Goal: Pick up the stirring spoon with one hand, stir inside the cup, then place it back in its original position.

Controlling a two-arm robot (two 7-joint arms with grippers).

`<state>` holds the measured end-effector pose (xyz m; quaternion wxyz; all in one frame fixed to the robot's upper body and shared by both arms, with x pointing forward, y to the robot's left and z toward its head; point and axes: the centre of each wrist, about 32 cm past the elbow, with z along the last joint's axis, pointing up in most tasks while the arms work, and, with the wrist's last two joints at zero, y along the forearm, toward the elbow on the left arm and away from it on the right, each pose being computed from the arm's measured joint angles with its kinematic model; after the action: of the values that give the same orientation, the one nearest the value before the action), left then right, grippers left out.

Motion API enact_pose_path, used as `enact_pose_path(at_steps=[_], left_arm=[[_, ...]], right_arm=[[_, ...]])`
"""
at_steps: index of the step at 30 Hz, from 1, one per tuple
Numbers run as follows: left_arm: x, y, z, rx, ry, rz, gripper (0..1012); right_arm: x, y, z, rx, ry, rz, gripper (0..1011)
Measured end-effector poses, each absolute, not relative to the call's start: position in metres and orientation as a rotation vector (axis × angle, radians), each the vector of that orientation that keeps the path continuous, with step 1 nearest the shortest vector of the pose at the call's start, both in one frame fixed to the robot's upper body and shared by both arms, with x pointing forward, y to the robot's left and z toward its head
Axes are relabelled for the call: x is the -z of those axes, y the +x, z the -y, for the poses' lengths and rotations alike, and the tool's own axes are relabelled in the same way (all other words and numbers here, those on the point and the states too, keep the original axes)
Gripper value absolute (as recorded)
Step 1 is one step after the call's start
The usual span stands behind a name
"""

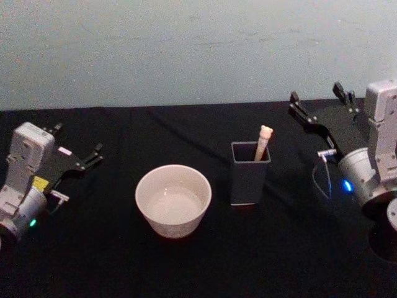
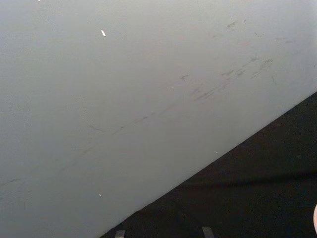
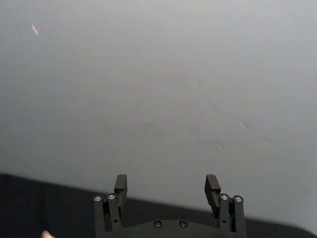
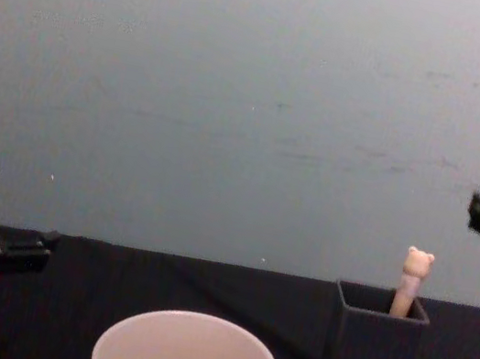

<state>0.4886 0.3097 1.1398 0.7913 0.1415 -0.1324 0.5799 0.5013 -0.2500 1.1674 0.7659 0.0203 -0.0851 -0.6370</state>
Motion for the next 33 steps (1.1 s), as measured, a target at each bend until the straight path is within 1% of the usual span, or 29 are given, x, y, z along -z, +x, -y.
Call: enact_pose_path(at_steps=[5, 12, 33], left_arm=[[-1.14, 0.489, -0.31, -1.248, 0.304, 0.285, 1001], [-1.14, 0.489, -0.31, -1.248, 0.304, 0.285, 1001], [-1.14, 0.489, -0.31, -1.248, 0.304, 0.285, 1001]], right_arm=[[-1.149, 0.496, 0.254, 1.433, -0.045, 0.139, 1002], [-1.129, 0.492, 0.256, 1.46, -0.143, 0.063, 1002], [-1.131, 0.492, 0.255, 1.458, -0.132, 0.076, 1002]])
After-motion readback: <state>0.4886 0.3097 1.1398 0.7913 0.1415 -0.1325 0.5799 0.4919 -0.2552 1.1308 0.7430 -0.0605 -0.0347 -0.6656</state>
